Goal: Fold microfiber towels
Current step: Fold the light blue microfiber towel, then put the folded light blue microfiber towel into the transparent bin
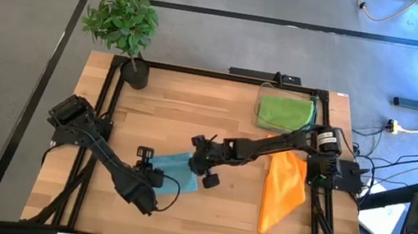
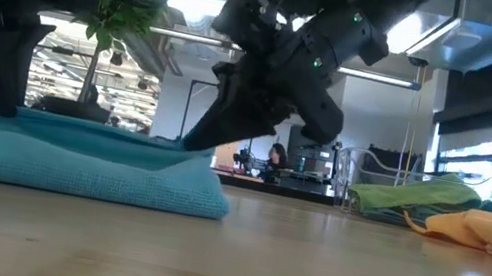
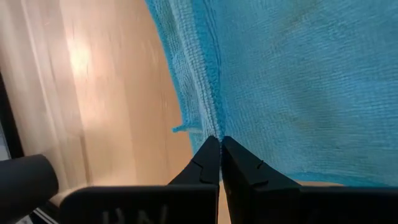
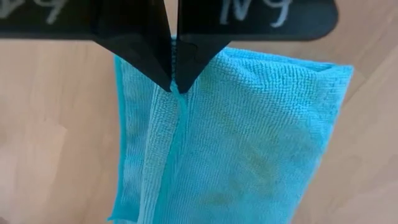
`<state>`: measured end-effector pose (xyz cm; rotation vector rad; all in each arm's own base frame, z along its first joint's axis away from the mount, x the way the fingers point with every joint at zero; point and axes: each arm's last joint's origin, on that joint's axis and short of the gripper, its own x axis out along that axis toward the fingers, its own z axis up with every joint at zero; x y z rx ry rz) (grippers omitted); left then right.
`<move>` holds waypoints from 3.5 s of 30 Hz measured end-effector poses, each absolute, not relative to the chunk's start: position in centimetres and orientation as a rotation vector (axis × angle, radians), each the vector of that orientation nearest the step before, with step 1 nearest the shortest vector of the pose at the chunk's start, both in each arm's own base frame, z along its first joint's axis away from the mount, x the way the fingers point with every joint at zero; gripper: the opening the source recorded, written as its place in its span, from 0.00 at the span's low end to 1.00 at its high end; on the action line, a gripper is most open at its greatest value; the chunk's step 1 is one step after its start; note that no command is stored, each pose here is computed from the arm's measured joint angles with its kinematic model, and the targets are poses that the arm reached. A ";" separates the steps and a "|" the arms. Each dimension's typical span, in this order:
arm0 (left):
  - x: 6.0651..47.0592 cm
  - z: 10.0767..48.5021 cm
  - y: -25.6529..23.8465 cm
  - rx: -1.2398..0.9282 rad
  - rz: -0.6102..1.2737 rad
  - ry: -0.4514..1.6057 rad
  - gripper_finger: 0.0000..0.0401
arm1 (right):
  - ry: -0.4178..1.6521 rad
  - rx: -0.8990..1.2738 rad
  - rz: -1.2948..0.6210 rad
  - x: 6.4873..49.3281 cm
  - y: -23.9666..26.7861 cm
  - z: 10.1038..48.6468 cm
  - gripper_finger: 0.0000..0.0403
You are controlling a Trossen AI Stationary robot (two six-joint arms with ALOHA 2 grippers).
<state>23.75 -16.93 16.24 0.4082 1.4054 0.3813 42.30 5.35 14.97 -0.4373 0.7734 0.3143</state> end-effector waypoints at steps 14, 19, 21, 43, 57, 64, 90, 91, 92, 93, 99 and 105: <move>23.3 15.5 -16.5 0.428 0.397 1.418 0.00 | 0.756 -0.478 0.213 42.9 4.7 14.3 0.02; 23.4 15.4 -16.5 0.426 0.396 1.399 0.01 | 0.767 -0.466 0.197 43.0 4.0 14.2 0.03; 23.4 15.4 -16.5 0.432 0.401 1.389 0.03 | 0.767 -0.458 0.203 43.0 3.8 14.2 0.06; 23.1 16.9 -17.7 0.412 0.484 1.312 0.24 | 0.766 -0.449 -0.039 43.0 3.7 15.0 0.52; 24.5 15.6 -19.0 0.310 0.379 1.112 0.24 | 0.720 -0.262 0.304 43.2 6.6 13.7 0.52; 23.7 13.4 -17.6 0.283 0.417 1.150 0.24 | 0.760 -0.217 0.260 43.8 4.7 10.9 0.42; 22.8 16.6 -20.0 0.245 0.440 1.208 0.24 | 0.626 -0.280 0.399 42.2 10.6 16.4 0.55; 22.6 16.8 -20.2 0.246 0.447 1.209 0.24 | 0.631 -0.321 0.380 42.2 11.6 15.6 0.56; 22.4 17.1 -20.4 0.248 0.457 1.212 0.24 | 0.629 -0.367 0.345 42.1 12.5 15.0 0.57; 22.1 17.4 -20.6 0.249 0.468 1.212 0.24 | 0.631 -0.420 0.306 42.0 13.3 14.5 0.57; 20.9 19.0 -21.9 0.235 0.506 1.191 0.24 | 0.657 -0.474 0.166 43.5 14.2 14.9 0.54; 20.2 19.5 -22.9 0.214 0.509 1.134 0.24 | 0.732 -0.483 0.177 45.5 15.0 14.3 0.52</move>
